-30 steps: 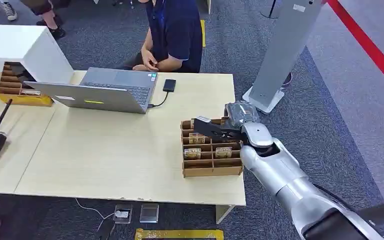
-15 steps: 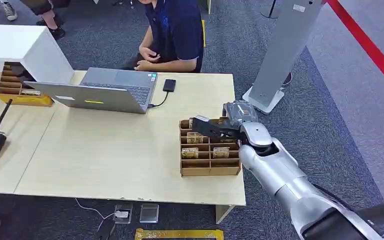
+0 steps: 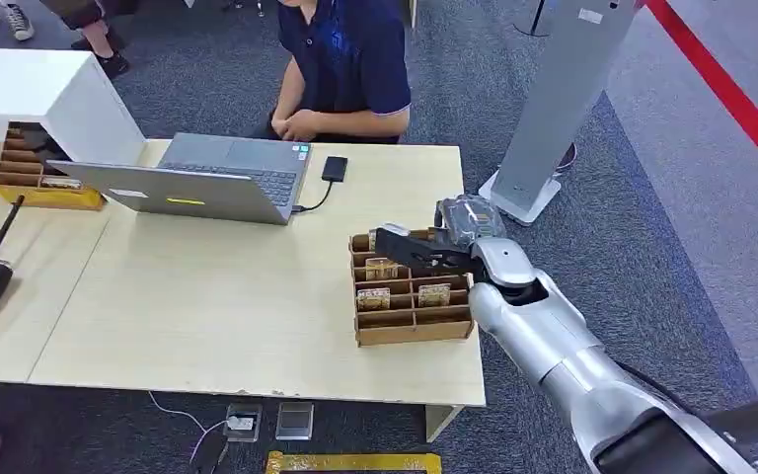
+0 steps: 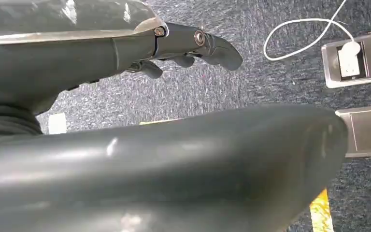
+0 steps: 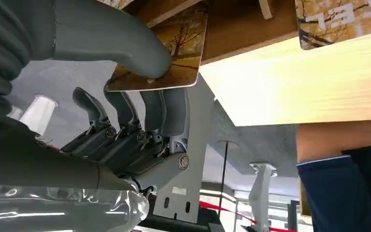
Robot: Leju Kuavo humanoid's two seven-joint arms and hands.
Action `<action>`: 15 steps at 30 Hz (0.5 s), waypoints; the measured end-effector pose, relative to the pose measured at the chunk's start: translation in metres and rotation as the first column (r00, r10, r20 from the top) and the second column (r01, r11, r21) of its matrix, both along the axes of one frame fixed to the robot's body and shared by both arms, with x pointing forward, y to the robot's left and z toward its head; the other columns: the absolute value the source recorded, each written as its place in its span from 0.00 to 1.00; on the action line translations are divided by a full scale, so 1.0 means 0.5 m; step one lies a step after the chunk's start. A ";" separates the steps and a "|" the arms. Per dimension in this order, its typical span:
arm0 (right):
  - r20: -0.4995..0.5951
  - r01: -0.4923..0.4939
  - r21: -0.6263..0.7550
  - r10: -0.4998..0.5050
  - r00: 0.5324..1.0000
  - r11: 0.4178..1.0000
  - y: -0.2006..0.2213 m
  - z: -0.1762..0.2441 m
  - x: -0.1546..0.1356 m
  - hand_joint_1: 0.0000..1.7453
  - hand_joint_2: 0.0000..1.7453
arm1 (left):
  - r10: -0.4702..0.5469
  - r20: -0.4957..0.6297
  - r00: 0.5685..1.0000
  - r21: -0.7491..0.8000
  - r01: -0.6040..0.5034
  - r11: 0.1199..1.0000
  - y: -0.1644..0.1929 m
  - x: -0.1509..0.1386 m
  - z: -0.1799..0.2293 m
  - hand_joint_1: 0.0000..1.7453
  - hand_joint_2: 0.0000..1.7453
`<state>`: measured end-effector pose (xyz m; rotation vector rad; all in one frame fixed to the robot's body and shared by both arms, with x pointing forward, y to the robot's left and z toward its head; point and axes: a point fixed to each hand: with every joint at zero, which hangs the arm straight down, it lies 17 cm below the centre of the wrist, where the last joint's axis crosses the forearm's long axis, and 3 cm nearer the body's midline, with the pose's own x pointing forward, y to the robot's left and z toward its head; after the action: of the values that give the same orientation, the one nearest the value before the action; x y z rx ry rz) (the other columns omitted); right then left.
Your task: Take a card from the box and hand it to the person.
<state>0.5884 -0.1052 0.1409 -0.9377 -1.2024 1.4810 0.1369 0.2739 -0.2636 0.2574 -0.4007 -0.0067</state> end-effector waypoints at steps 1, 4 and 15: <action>0.002 0.000 0.003 0.000 1.000 1.000 0.000 0.002 0.000 0.87 1.00 | 0.000 0.000 1.000 0.000 0.000 1.000 0.000 0.000 0.000 0.00 0.00; 0.002 0.003 0.009 -0.003 1.000 1.000 -0.001 0.004 0.002 0.87 1.00 | 0.000 0.000 1.000 0.000 0.000 1.000 0.000 0.000 0.000 0.00 0.00; 0.009 0.004 0.016 -0.004 1.000 1.000 0.000 0.011 0.003 0.94 1.00 | 0.000 -0.001 1.000 0.000 0.000 1.000 0.000 0.000 0.000 0.00 0.00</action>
<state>0.5898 -0.1051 0.1463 -0.9365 -1.2168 1.4630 0.1367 0.2739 -0.2636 0.2574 -0.3993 -0.0065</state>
